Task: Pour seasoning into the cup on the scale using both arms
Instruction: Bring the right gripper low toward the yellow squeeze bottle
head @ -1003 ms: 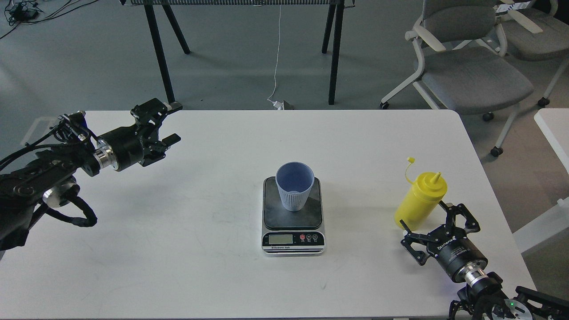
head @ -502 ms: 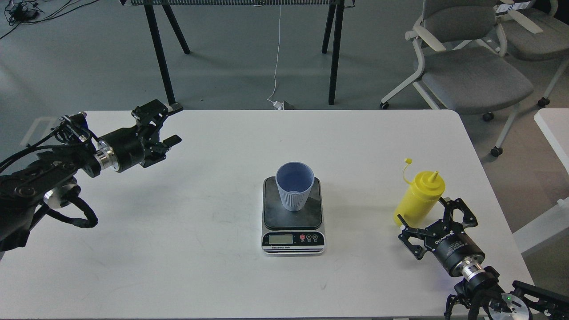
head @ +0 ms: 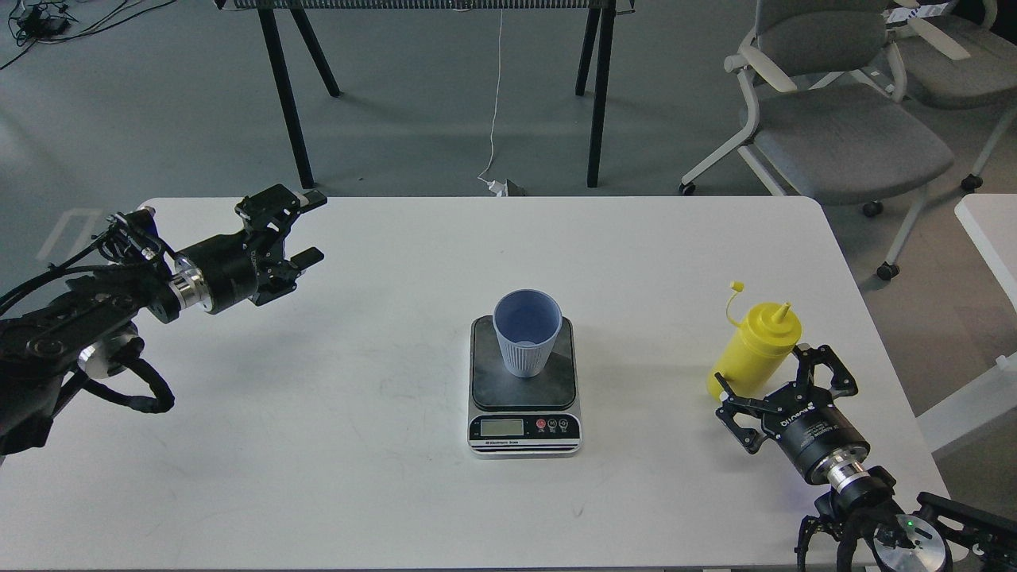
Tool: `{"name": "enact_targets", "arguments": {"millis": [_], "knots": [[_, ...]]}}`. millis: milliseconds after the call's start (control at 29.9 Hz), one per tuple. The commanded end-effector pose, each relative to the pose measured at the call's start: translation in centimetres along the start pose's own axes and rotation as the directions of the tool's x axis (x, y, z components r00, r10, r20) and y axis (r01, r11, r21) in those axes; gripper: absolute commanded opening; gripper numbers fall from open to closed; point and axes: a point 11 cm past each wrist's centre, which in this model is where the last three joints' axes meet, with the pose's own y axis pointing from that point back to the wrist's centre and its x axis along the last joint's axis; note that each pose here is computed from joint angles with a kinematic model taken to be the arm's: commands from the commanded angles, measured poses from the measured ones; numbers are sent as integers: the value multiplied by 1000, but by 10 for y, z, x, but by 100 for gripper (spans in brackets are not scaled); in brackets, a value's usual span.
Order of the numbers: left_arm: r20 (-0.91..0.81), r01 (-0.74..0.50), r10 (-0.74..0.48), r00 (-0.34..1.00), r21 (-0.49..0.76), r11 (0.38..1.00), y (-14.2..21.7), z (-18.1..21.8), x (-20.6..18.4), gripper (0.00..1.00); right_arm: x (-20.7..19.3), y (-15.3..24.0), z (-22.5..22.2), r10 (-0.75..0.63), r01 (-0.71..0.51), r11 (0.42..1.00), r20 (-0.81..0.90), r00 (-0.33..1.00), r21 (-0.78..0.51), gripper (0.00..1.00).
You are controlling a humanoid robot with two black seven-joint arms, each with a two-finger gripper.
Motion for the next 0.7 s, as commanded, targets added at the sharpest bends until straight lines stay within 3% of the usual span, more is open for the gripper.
{"name": "enact_targets", "arguments": {"millis": [0,67,234,669], "knots": [[-2,1,-1,1000,1,1000,0,-1,-1,100,0,0,0,-1,1,1000,-2,1000,-2,69],[-1,-1,1,1000,2,1000,0,-1,0,100,-1,-1,-1,-4,4,1000,-7,1000,0,45],[-2,-1,1,1000,3,1000,1,-2,0,100,-1,-1,-2,-9,9,1000,-15,1000,-1,26],[-7,-3,3,1000,8,1000,3,-5,-1,100,-2,-1,-1,-12,12,1000,-16,1000,-3,17]]}}
